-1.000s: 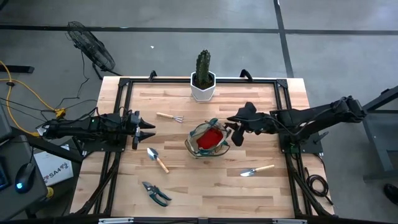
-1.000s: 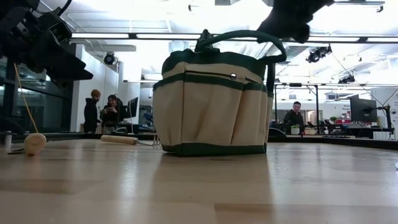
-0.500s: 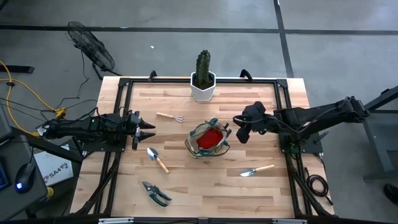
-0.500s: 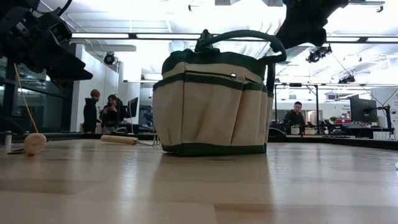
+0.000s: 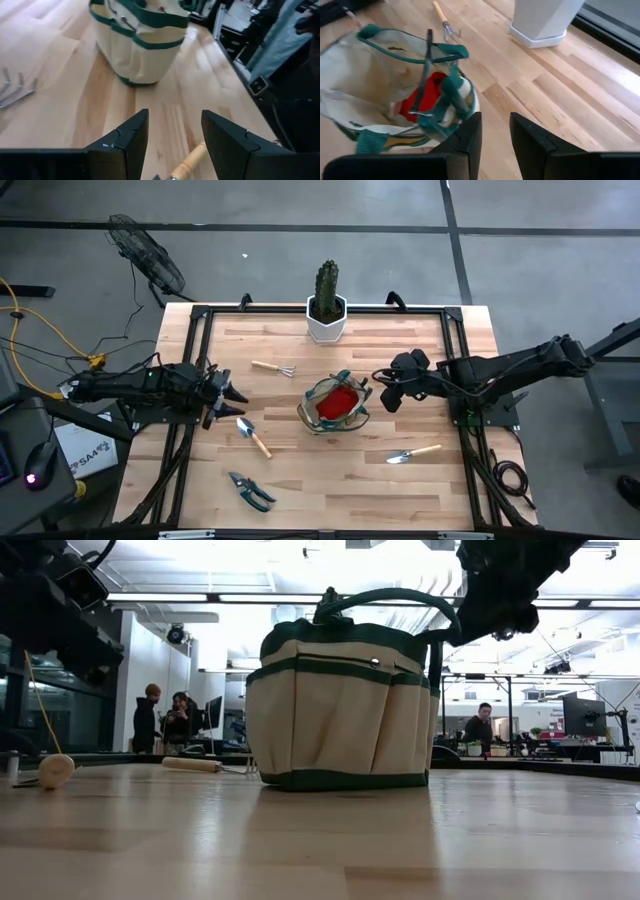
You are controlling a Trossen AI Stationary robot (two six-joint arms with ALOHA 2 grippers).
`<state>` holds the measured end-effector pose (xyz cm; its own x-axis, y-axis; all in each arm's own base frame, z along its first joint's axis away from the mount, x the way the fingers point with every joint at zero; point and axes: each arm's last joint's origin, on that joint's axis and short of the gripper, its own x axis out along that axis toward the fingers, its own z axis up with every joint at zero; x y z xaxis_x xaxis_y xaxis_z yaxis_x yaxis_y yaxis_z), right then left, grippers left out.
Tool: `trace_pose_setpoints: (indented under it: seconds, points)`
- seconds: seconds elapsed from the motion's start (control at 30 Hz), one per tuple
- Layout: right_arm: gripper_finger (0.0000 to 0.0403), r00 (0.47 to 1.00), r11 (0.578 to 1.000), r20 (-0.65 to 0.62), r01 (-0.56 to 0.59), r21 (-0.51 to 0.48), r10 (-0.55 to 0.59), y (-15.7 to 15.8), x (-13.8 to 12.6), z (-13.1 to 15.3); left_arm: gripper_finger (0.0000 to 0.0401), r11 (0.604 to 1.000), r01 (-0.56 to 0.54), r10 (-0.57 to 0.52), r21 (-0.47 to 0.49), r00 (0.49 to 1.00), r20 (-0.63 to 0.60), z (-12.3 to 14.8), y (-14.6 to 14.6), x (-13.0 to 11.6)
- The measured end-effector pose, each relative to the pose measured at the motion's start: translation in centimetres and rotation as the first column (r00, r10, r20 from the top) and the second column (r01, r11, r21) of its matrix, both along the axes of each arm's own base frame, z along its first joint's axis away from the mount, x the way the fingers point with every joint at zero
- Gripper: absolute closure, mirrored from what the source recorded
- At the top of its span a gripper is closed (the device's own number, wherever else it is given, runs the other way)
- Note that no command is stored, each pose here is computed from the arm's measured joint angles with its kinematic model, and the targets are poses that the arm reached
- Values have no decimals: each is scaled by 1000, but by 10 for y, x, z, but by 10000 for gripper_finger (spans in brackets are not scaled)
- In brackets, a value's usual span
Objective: Pick & Place Garden tools in Gardening bag
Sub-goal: Put the green shears into the brown gardening bag
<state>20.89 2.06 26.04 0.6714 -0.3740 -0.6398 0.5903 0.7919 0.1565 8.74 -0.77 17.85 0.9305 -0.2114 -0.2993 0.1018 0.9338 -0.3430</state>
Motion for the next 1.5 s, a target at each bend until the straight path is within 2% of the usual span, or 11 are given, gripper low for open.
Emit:
trace_pose_setpoints:
  seconds: [0.33,0.7,0.83,1.0,1.23,1.33,1.5]
  points:
    - [312,1000,1000,9,-26,4,26,6,0,0,221,998,-7,-1,-60,992,-126,-8,-1,10]
    - [312,1000,1000,11,-25,11,25,7,0,0,221,976,144,-171,-163,971,-168,-11,-7,30]
    - [312,1000,1000,10,-26,11,26,7,0,0,221,963,211,-241,-166,953,-184,-14,-17,36]
    - [312,1000,1000,9,-27,11,27,7,0,0,221,953,268,-293,-143,937,-191,-9,-37,45]
    - [312,1000,1000,9,-28,11,28,7,0,0,221,939,344,-340,-30,907,-250,6,-76,57]
    - [312,1000,1000,8,-30,9,30,7,0,0,221,924,382,-356,18,876,-326,7,-93,63]
    - [312,999,999,7,-34,5,34,7,0,0,221,912,402,-319,79,819,-477,10,-120,76]
